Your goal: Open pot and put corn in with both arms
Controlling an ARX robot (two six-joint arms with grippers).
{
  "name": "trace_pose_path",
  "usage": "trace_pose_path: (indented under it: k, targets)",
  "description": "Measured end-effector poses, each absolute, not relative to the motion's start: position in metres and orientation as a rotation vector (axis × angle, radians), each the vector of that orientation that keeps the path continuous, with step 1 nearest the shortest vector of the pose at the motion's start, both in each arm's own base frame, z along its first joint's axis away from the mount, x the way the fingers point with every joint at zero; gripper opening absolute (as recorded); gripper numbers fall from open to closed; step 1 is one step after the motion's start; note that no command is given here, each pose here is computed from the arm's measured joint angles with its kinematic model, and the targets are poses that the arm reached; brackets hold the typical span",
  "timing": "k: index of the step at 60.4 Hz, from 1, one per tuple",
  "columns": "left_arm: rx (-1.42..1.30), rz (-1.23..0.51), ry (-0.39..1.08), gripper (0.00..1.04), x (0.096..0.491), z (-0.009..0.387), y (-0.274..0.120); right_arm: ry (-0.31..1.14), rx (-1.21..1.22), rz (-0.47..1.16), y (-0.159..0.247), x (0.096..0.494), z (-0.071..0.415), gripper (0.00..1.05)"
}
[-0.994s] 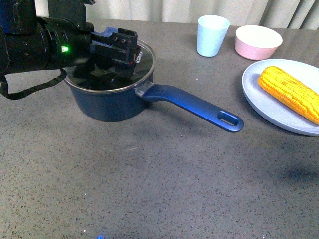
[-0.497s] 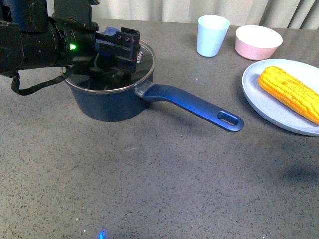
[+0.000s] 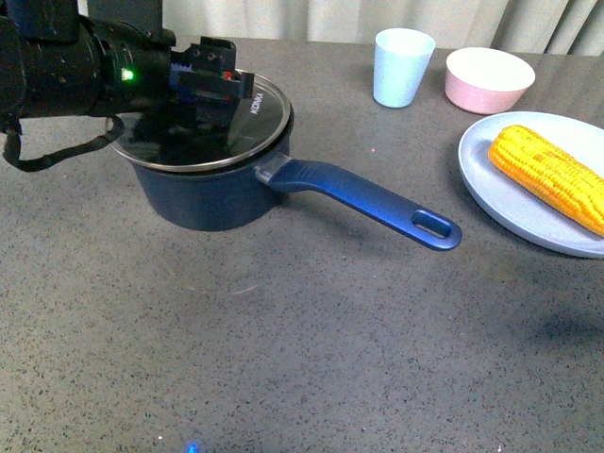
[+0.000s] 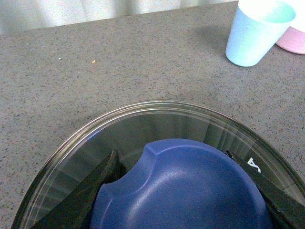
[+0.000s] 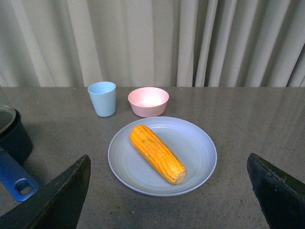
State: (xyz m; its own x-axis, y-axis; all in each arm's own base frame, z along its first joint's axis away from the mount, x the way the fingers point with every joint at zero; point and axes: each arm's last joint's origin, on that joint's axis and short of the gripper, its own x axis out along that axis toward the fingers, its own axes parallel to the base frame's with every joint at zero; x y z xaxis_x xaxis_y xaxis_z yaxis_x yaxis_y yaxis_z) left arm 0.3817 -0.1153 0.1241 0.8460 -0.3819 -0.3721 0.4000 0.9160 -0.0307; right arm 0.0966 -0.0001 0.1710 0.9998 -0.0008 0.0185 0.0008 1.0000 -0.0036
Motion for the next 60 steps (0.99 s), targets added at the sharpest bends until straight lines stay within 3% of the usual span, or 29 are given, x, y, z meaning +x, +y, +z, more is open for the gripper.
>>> trace_pose_path:
  k: [13,24,41,60]
  targets:
    - [0.025,-0.35,0.322,0.58,0.381,0.154,-0.089,-0.018,-0.004,-0.001,0.0,0.097,0.171,0.96]
    - [0.013,-0.202,0.282,0.58,0.389,0.162,-0.039,-0.018,-0.004,-0.001,0.0,0.097,0.171,0.96]
    - [0.039,-0.019,0.276,0.58,0.394,0.14,0.034,-0.018,-0.004,-0.001,0.0,0.097,0.171,0.96]
    - [0.045,0.026,0.335,0.58,0.385,0.094,0.062,-0.018,-0.004,-0.001,0.0,0.097,0.171,0.96]
